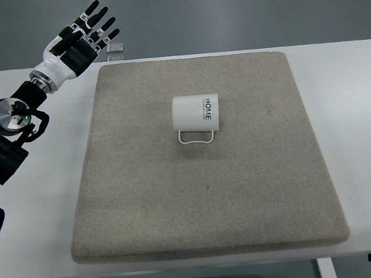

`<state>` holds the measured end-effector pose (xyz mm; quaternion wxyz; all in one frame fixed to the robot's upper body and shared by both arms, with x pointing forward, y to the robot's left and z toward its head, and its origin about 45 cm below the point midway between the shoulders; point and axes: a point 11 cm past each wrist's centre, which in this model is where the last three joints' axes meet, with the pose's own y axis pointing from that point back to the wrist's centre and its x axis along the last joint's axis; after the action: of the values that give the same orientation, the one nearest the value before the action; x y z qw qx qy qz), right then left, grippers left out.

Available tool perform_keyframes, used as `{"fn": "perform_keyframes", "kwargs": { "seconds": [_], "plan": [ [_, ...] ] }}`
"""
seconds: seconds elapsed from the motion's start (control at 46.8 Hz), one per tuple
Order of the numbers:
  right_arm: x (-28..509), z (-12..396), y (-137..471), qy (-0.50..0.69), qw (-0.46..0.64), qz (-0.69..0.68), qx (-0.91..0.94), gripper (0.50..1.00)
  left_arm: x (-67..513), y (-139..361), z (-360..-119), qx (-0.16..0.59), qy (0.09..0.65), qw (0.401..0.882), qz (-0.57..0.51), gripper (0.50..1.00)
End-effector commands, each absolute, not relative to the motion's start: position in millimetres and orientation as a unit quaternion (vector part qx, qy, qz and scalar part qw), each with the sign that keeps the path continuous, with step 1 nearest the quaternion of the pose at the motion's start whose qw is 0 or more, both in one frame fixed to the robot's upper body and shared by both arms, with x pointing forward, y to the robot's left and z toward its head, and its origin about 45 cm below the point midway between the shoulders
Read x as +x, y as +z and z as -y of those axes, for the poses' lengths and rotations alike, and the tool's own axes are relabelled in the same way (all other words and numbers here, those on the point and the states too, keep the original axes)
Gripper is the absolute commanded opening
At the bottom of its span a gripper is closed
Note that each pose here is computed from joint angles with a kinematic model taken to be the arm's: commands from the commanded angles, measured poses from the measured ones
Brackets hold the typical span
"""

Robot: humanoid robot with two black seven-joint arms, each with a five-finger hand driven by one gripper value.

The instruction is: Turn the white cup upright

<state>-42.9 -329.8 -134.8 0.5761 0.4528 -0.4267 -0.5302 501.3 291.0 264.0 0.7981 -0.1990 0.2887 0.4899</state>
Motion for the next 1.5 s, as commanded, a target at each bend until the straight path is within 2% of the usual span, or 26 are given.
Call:
{"fn": "perform_keyframes", "kwargs": {
  "seconds": [0.0,0.128,0.363,0.577,0.727,0.984,1.155,1.475],
  "plan": [
    [-42.9,329.8,-134.8,-0.53,0.576,0.427,0.453,0.93,502.3,266.3,-288.0,-0.171,0.489,0.811,-0.271,0.994],
    [-42.9,329.8,-134.8,-0.53,0.576,0.427,0.453,0.93,503.6,270.1,-288.6,-0.119,0.493,0.832,-0.227,0.994],
    [-42.9,329.8,-134.8,-0.53,0.576,0.427,0.453,0.93,506.2,280.1,-280.5,-0.069,0.483,0.855,-0.178,0.994],
    [-42.9,329.8,-134.8,-0.53,0.576,0.427,0.453,0.93,502.9,295.7,-266.8,0.02,0.448,0.889,-0.092,0.994],
    [-42.8,329.8,-134.8,-0.53,0.576,0.427,0.453,0.93,499.2,306.3,-256.3,0.056,0.421,0.905,-0.03,0.992],
    [-42.8,329.8,-134.8,-0.53,0.576,0.427,0.453,0.93,487.5,306.2,-241.6,0.148,0.368,0.916,0.052,0.992],
    [-42.9,329.8,-134.8,-0.53,0.576,0.427,0.453,0.93,480.7,312.8,-226.7,0.184,0.333,0.919,0.101,0.992],
    [-42.8,329.8,-134.8,-0.53,0.576,0.427,0.453,0.93,470.5,311.0,-202.2,0.278,0.266,0.9,0.206,0.988]
  ]
}}
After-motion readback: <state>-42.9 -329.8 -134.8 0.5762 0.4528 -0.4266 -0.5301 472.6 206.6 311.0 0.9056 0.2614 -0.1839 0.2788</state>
